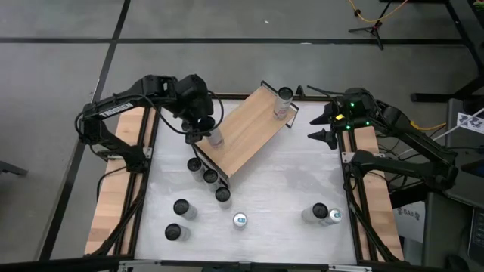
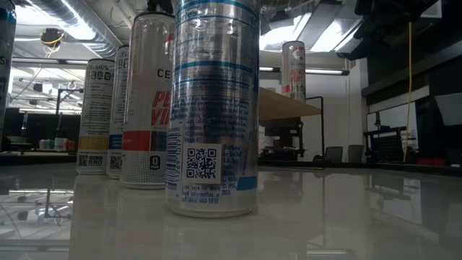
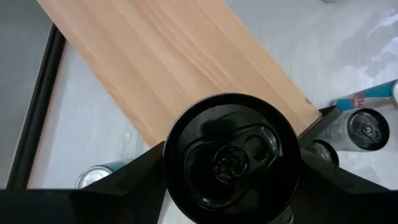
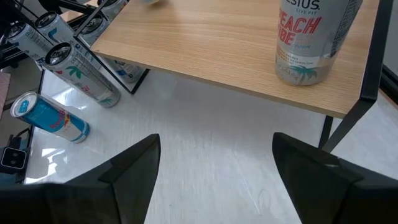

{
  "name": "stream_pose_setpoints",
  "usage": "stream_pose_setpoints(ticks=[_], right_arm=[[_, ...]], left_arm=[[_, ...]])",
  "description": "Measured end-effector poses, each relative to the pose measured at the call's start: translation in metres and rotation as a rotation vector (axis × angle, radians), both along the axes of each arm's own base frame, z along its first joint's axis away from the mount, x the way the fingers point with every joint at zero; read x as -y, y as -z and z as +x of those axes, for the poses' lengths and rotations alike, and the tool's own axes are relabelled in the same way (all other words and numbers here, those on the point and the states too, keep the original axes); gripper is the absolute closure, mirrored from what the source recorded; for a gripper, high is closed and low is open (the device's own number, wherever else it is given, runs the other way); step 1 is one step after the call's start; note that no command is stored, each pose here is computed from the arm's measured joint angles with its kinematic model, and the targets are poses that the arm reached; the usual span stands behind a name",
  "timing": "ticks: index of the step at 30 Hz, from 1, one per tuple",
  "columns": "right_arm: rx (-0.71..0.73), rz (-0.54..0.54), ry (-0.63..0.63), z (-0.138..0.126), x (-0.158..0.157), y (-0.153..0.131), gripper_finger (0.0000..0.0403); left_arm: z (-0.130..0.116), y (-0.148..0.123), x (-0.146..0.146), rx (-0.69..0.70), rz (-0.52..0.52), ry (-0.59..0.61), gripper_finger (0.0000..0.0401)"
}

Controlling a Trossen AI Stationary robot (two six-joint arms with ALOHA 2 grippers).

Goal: Place canned beverage on shelf
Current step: Put the white-pink soda can on the shelf aligned with the other white-pink soda can

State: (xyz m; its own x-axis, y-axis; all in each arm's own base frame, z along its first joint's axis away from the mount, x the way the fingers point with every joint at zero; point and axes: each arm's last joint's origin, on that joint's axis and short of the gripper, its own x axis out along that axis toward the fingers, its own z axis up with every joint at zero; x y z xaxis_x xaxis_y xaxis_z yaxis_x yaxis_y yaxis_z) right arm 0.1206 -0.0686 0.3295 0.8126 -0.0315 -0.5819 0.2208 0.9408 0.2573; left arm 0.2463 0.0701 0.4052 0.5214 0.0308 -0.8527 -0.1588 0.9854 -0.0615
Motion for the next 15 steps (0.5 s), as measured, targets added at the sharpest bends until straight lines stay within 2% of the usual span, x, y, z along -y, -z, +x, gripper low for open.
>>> stream_pose_setpoints(ticks=[15], right_arm=[[0.0, 0.0, 0.0, 0.0, 0.0, 0.0, 0.0098]], left_arm=[[0.0007, 0.0, -0.0002, 0.005, 0.002, 0.0, 0.0133]])
